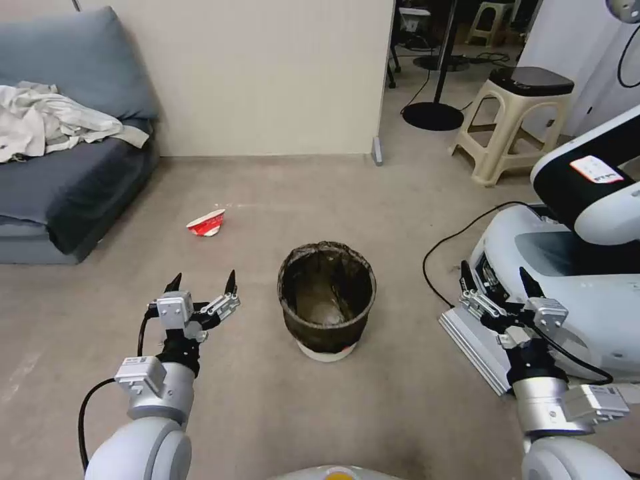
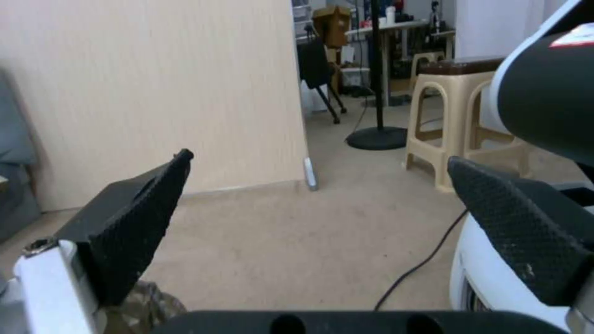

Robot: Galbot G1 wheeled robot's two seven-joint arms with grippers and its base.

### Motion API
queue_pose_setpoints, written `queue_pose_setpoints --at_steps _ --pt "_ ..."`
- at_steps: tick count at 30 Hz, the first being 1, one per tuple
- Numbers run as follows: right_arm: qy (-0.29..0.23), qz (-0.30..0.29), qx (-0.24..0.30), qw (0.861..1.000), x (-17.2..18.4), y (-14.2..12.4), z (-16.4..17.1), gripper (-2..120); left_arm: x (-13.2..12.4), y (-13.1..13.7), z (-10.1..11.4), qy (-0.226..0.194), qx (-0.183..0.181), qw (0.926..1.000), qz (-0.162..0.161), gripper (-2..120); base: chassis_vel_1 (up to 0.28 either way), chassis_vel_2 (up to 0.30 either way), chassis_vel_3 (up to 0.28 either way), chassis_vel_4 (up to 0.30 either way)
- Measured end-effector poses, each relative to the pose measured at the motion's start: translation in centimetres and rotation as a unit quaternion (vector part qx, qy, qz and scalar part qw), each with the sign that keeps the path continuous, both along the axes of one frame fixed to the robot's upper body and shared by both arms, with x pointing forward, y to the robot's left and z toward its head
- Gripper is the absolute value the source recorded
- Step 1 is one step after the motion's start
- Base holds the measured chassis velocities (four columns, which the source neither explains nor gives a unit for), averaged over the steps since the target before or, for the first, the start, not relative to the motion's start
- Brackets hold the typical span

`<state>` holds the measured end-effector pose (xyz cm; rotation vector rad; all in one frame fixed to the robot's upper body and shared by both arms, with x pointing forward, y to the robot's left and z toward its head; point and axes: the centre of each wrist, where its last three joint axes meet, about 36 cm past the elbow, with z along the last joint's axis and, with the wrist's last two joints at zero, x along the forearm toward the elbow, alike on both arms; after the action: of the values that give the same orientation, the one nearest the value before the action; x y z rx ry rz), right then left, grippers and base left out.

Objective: Pick up the trash can from the floor.

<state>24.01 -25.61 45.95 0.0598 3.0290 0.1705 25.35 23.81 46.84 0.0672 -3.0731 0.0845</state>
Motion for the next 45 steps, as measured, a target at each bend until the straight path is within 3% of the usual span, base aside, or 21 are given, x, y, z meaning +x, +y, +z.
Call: queue_pose_setpoints --at_steps 18,22,24,25,27,29,31,32,35,40,45 --pt "-0.011 0.005 -0.002 1.0 0.2 0.0 -1.2 100 0.8 0.4 0.1 -0.01 -0.006 0.9999 -0.013 100 -0.029 0.038 0.026 -0.027" --pt "-0.012 0.005 -0.002 1.0 0.3 0.1 -1.2 100 1.1 0.6 0.3 -0.009 -0.013 0.9991 -0.038 100 0.0 0.0 0.0 0.0" --pt "-0.011 0.004 -0.002 1.0 0.3 0.0 -1.3 100 1.4 0.7 0.6 0.004 -0.032 0.996 -0.083 100 0.0 0.0 0.0 0.0" --pt "-0.011 0.004 -0.002 1.0 0.3 0.0 -1.3 100 1.4 0.7 0.6 0.004 -0.032 0.996 -0.083 100 0.0 0.0 0.0 0.0" --pt "-0.011 0.004 -0.002 1.0 0.4 0.0 -1.3 100 1.9 0.5 0.9 0.023 -0.059 0.9893 -0.132 100 0.0 0.0 0.0 0.0" --pt "-0.011 0.003 -0.002 1.0 0.4 0.0 -1.3 100 2.0 0.4 1.0 0.029 -0.067 0.9866 -0.146 100 0.0 0.0 0.0 0.0" --pt "-0.011 0.001 -0.003 1.0 0.3 -0.1 -1.3 100 2.7 0.1 0.9 0.066 -0.102 0.9704 -0.209 100 0.0 0.0 0.0 0.0" --pt "-0.011 0.001 -0.003 1.0 0.3 -0.1 -1.3 100 2.7 0.1 0.9 0.066 -0.102 0.9704 -0.209 100 0.0 0.0 0.0 0.0" --pt "-0.01 -0.002 -0.004 1.0 0.3 -0.2 -1.3 100 3.3 -0.6 0.2 0.091 -0.124 0.9553 -0.253 100 0.0 0.0 0.0 0.0" --pt "-0.009 -0.005 -0.004 1.0 0.2 -0.4 -1.3 100 3.6 -1.6 -0.5 0.113 -0.129 0.9456 -0.277 100 0.0 0.0 0.0 0.0" --pt "-0.009 -0.009 -0.004 1.0 0.2 -0.4 -1.3 100 4.1 -2.8 -1.1 0.144 -0.13 0.9416 -0.275 100 0.0 0.0 0.0 0.0"
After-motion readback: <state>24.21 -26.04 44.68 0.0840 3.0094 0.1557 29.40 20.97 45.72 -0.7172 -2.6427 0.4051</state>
